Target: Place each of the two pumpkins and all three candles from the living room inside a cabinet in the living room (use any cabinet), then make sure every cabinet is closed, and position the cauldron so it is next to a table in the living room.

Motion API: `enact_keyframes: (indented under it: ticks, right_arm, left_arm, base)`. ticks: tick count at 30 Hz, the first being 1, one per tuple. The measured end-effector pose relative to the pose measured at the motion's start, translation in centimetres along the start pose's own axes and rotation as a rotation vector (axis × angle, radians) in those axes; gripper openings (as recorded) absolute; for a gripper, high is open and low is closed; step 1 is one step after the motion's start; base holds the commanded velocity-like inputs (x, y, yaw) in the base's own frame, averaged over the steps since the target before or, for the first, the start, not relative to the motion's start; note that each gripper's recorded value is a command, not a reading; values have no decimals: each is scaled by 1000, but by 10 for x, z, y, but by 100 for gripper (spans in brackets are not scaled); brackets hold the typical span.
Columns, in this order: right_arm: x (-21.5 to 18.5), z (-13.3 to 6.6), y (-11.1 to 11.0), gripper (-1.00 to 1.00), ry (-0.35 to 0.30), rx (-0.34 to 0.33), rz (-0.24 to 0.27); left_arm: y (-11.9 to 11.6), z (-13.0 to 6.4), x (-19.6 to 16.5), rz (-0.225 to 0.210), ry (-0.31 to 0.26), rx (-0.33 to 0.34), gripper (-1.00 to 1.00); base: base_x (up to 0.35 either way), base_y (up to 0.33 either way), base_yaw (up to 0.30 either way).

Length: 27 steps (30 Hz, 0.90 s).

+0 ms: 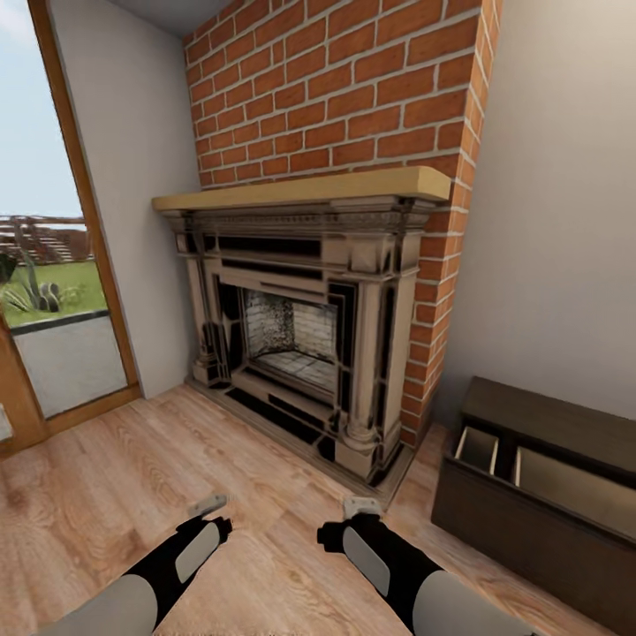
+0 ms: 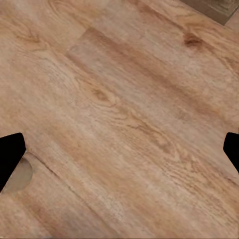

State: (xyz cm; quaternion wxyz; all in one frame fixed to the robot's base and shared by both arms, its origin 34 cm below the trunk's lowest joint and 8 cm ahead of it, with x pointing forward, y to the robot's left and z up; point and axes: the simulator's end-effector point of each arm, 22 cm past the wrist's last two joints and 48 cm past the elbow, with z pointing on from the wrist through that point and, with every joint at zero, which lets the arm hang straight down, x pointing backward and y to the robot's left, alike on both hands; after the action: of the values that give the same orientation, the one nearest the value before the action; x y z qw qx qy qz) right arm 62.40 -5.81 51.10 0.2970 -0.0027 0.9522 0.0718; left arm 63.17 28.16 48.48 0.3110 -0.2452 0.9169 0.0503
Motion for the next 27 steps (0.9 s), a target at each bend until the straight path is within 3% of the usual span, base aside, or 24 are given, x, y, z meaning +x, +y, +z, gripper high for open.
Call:
enact_keyframes:
  ticks: [8, 15, 23, 27]
  right_arm:
    - [0, 2, 5, 100, -6, -23, 4]
    - [2, 3, 6, 100, -2, -28, 5]
    - [11, 5, 8, 100, 4, -40, 8]
    - [16, 6, 15, 100, -10, -55, -37]
  left_arm:
    - [-4, 2, 1, 0, 4, 24, 100]
    - [-1, 5, 5, 0, 12, 19, 100]
    - [9, 9, 14, 12, 30, -7, 100]
    - [10, 9, 15, 13, 31, -7, 100]
  base:
    - [0, 13, 268]
    - [0, 218, 261]
    - [0, 279, 47]
    - [0, 132, 3]
